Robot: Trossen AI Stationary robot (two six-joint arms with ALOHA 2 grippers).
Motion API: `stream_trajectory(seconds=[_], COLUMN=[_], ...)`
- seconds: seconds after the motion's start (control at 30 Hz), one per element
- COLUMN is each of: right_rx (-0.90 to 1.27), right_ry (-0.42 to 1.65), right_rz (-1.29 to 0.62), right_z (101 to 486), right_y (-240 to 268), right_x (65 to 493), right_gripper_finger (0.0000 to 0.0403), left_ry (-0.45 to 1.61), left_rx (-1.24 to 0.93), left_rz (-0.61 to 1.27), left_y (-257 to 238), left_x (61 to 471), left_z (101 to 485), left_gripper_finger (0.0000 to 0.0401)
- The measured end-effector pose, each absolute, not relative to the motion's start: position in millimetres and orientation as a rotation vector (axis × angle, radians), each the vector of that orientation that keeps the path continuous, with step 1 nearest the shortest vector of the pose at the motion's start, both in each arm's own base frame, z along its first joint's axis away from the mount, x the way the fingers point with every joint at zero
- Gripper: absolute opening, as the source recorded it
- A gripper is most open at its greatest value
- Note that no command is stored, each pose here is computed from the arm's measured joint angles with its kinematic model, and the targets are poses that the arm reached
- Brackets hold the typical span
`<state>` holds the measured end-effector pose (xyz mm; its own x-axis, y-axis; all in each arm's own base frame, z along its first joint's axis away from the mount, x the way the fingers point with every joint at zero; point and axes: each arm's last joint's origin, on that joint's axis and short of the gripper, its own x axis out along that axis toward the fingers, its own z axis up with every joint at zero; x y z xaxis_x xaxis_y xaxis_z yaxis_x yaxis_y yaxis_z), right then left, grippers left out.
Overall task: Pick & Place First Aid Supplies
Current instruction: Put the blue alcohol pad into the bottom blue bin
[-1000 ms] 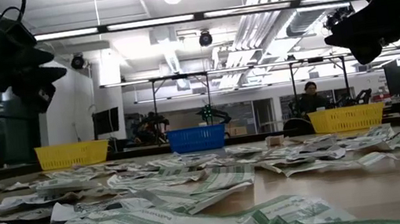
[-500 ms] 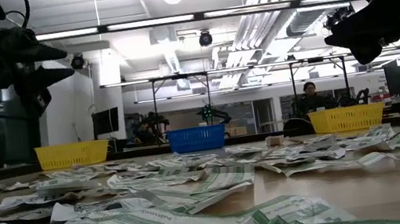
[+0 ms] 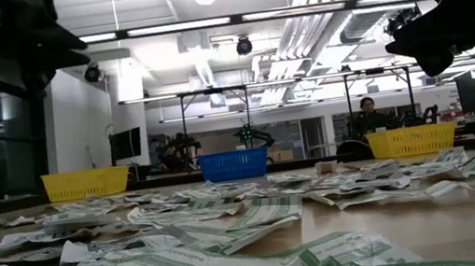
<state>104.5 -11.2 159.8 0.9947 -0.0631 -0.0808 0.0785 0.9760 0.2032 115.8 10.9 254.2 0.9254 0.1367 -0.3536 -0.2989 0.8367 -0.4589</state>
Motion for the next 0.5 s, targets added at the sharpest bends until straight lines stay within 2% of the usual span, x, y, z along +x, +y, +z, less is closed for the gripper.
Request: stream_trajectory(seconds=[0.23,0.33,0.5], right_rx=[0.208,0.208,0.208], right_ry=[0.074,0.074,0.074], right_rz=[-0.072,-0.071,-0.071], right_z=[160,160,160], right_y=[-11,-11,-11], right_x=[104,104,104], right_gripper_finger=[0.0129,0.0129,0.0129], left_ry=[0.570,0.719,0.854], left_rx=[-0.563,-0.580,-0.671], left_rz=[0.328,0.381,0.407], left_y=[13,14,20], left_x=[138,145,151], left_z=[269,265,260], left_gripper_finger=[0.0111,0.0111,0.0111])
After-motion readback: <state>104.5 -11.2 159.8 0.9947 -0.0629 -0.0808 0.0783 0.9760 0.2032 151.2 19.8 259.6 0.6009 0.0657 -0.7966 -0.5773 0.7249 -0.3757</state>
